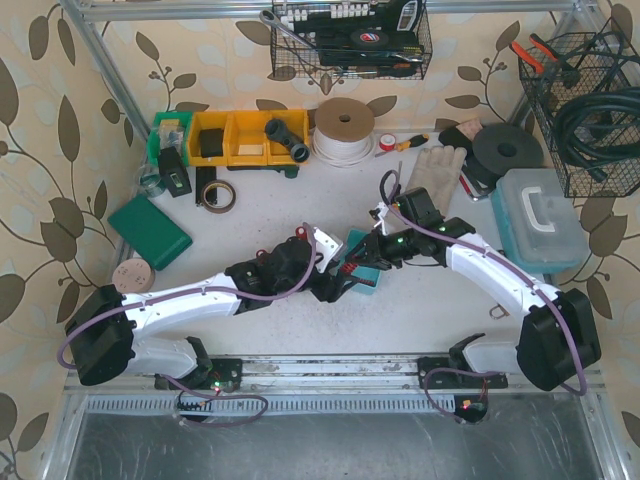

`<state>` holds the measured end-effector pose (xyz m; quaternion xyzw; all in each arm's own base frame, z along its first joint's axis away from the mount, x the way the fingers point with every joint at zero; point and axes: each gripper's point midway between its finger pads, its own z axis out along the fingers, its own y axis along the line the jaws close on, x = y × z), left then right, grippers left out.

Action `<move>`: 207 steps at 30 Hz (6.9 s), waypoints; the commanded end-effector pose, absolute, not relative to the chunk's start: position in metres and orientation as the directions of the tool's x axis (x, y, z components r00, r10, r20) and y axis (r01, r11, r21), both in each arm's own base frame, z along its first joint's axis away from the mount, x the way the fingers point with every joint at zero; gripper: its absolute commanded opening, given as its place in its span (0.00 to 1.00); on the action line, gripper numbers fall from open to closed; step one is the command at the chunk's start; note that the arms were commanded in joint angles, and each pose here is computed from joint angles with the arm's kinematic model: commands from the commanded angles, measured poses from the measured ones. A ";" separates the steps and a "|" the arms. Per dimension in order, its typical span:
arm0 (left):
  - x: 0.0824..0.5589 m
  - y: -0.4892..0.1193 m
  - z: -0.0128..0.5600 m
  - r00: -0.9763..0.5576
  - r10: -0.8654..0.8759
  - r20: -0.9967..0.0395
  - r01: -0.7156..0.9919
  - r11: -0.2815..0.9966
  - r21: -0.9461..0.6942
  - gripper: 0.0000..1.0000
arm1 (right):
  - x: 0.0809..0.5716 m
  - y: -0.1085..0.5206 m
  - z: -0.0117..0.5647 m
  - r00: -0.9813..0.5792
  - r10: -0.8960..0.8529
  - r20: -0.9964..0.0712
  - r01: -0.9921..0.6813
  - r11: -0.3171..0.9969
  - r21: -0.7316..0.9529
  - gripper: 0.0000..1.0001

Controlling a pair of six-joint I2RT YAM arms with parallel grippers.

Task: Install the large spring

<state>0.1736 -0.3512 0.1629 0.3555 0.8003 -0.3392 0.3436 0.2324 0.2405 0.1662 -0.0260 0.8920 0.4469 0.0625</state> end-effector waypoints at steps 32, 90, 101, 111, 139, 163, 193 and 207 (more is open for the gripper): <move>0.205 -0.287 0.216 -0.424 0.054 -0.904 0.633 0.731 -0.253 0.80 | 0.271 0.189 0.159 -0.910 0.003 -0.414 -0.214 0.852 0.477 0.00; 0.220 -0.142 0.214 -0.512 -0.185 -0.839 0.096 0.958 -0.270 0.93 | 0.308 0.316 0.202 -0.622 -0.454 -0.638 -0.566 0.824 -0.034 0.00; 0.215 -0.146 0.201 -0.522 -0.225 -0.822 0.153 0.924 -0.351 0.94 | 0.313 0.306 0.186 -0.700 -0.378 -0.606 -0.542 0.834 0.106 0.00; 0.224 -0.164 0.188 -0.594 -0.169 -0.786 0.131 0.944 -0.302 0.94 | 0.314 0.301 0.186 -0.697 -0.394 -0.599 -0.542 0.837 0.079 0.00; 0.228 -0.157 0.180 -0.600 -0.265 -0.755 0.156 0.886 -0.436 0.98 | 0.322 0.316 0.160 -0.672 -0.466 -0.576 -0.539 0.841 -0.052 0.00; 0.229 -0.154 0.179 -0.602 -0.282 -0.747 0.152 0.878 -0.454 0.98 | 0.307 0.319 0.137 -0.694 -0.422 -0.584 -0.515 0.857 -0.007 0.00; 0.229 -0.153 0.180 -0.595 -0.292 -0.749 0.150 0.875 -0.460 0.98 | 0.333 0.307 0.106 -0.687 -0.462 -0.561 -0.533 0.845 -0.044 0.00; 0.230 -0.152 0.180 -0.594 -0.293 -0.749 0.151 0.874 -0.462 0.98 | 0.344 0.324 0.087 -0.715 -0.439 -0.545 -0.541 0.841 0.032 0.00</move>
